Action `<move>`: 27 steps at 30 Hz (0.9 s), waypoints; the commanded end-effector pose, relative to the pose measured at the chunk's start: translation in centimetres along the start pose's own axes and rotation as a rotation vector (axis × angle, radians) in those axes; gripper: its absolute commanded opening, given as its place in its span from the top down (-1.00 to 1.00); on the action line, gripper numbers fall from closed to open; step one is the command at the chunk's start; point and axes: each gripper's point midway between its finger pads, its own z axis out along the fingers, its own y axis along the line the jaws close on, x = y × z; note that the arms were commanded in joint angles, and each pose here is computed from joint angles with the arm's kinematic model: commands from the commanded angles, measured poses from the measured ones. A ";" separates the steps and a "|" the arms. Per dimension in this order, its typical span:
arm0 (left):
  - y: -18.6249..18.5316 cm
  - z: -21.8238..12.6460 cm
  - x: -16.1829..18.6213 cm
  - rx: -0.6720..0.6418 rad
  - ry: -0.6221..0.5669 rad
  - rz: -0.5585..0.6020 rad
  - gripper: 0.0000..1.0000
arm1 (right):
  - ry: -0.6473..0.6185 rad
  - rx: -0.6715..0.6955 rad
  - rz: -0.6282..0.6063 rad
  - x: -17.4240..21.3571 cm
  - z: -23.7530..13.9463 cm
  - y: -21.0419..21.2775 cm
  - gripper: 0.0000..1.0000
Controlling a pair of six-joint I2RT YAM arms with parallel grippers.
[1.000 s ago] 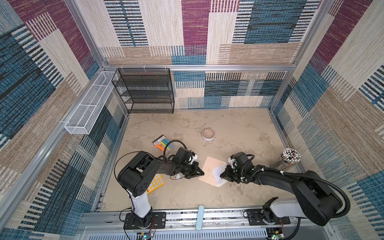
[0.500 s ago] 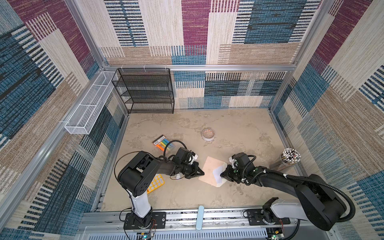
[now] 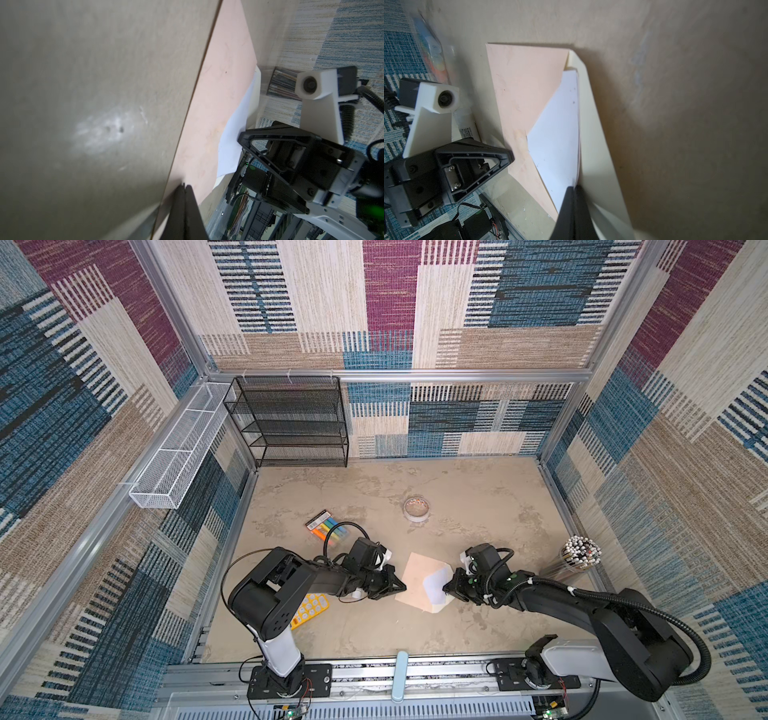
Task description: Place the letter into the envelope and seal it
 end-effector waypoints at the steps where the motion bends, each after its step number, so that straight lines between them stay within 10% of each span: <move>1: 5.9 -0.4 0.7 -0.247 -0.042 -0.142 1.00 | -0.007 -0.007 0.009 0.1 0.0 0.0 1.00; 27: 5.8 -0.2 0.7 -0.241 -0.034 -0.156 1.00 | -0.097 -0.075 0.106 -0.5 0.3 0.8 1.00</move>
